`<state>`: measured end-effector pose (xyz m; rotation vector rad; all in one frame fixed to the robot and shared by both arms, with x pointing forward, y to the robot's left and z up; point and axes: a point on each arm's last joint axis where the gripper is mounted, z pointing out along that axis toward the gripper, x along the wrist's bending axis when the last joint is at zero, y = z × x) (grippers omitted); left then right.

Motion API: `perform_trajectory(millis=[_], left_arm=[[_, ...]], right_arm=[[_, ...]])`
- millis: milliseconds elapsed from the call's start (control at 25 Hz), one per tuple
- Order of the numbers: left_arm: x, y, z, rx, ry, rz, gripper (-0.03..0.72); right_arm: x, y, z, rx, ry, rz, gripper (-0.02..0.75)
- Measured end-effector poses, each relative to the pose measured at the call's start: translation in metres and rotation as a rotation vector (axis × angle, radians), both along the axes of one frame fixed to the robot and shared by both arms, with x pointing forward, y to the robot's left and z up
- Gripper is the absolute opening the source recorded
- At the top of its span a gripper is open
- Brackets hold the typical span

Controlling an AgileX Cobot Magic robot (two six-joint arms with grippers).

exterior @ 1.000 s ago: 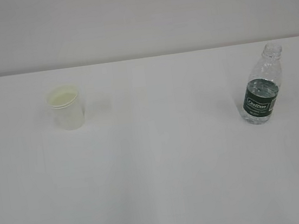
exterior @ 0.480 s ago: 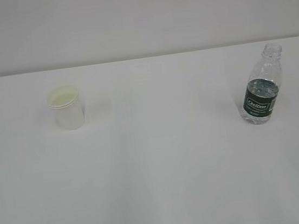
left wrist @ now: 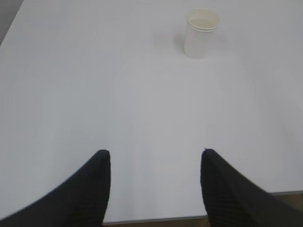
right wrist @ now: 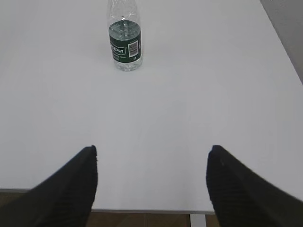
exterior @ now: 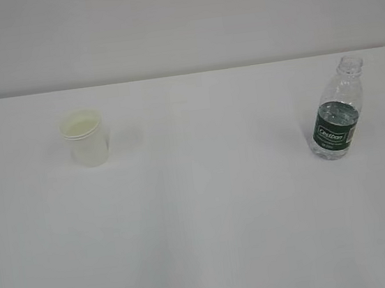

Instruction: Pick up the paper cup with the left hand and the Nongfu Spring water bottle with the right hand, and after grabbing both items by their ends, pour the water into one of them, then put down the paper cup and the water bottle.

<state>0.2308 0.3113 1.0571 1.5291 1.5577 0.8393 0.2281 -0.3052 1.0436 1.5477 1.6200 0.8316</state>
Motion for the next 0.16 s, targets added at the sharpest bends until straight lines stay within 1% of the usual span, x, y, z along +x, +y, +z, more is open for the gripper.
perform_trajectory(millis=[160], left_arm=[[0.0,-0.0001,0.0,-0.001,0.0,0.0,0.431]], right_arm=[[0.0,0.0,0.0,0.0,0.0,0.0,0.535]])
